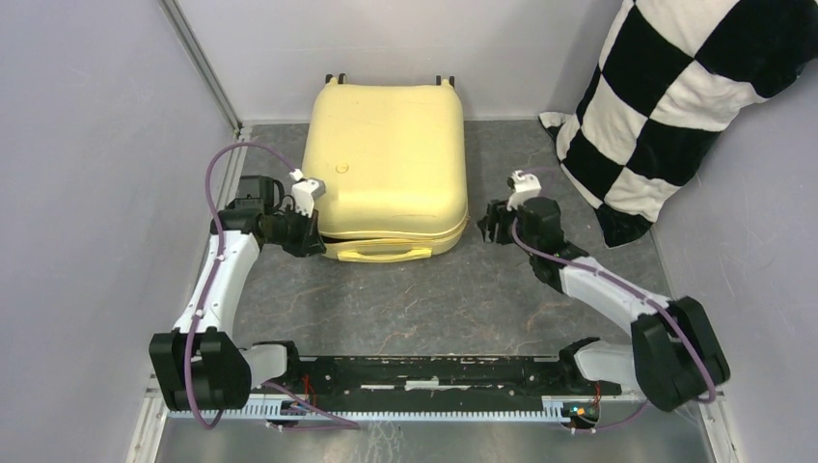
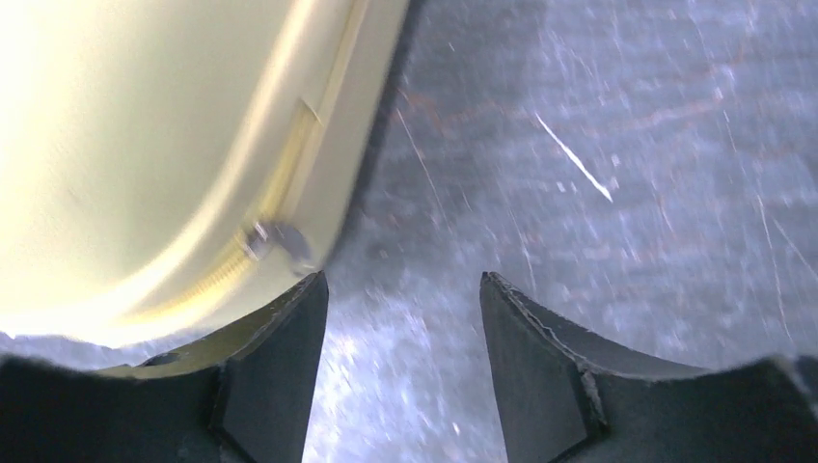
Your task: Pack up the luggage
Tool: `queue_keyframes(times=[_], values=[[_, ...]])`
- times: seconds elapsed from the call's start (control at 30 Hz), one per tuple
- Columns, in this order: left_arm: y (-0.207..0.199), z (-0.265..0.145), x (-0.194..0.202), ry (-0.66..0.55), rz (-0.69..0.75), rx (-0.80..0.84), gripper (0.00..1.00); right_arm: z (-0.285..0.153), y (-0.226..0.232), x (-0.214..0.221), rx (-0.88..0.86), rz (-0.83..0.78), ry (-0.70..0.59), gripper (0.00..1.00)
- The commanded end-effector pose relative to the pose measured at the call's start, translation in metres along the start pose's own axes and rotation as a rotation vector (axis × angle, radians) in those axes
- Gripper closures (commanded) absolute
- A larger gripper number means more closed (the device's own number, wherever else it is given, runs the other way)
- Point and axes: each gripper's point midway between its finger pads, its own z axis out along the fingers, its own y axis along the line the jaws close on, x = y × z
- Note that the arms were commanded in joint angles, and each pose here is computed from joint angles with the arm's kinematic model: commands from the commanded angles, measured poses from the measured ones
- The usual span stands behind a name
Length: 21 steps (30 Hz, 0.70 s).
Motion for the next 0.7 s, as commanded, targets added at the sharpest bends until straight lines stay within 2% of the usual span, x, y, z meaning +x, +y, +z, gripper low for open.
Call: queue_keyframes(times=[0.0, 0.13, 0.27, 0.37, 0.4, 0.43, 0.5, 0.6, 0.67], values=[[-0.029, -0.017, -0.01, -0.046, 0.054, 0.1, 0.98, -0.025, -0.006, 0.022, -0.059, -0.022, -0.059, 0.32], [-0.025, -0.02, -0.018, -0.049, 0.045, 0.076, 0.98, -0.039, -0.001, 0.035, -0.146, -0.105, -0.107, 0.31], [-0.025, -0.034, -0.033, -0.069, 0.059, 0.056, 0.95, -0.044, 0.031, 0.017, -0.343, -0.22, -0.201, 0.3], [-0.021, -0.046, -0.046, -0.102, 0.066, 0.016, 0.89, -0.036, 0.041, 0.002, -0.432, -0.252, -0.221, 0.3], [-0.02, -0.05, -0.049, -0.112, 0.061, 0.007, 0.84, -0.032, 0.041, -0.003, -0.444, -0.263, -0.231, 0.3], [-0.018, -0.054, -0.052, -0.122, 0.057, -0.003, 0.74, -0.028, 0.041, -0.006, -0.453, -0.274, -0.242, 0.3], [-0.012, -0.058, -0.055, -0.131, 0.033, -0.022, 0.49, -0.021, 0.037, -0.009, -0.469, -0.283, -0.26, 0.3], [0.003, -0.059, -0.052, -0.118, -0.003, -0.063, 0.21, -0.014, 0.038, -0.01, -0.558, -0.242, -0.279, 0.3], [0.017, -0.057, -0.048, -0.096, -0.025, -0.087, 0.15, -0.014, 0.042, -0.013, -0.604, -0.22, -0.314, 0.3]])
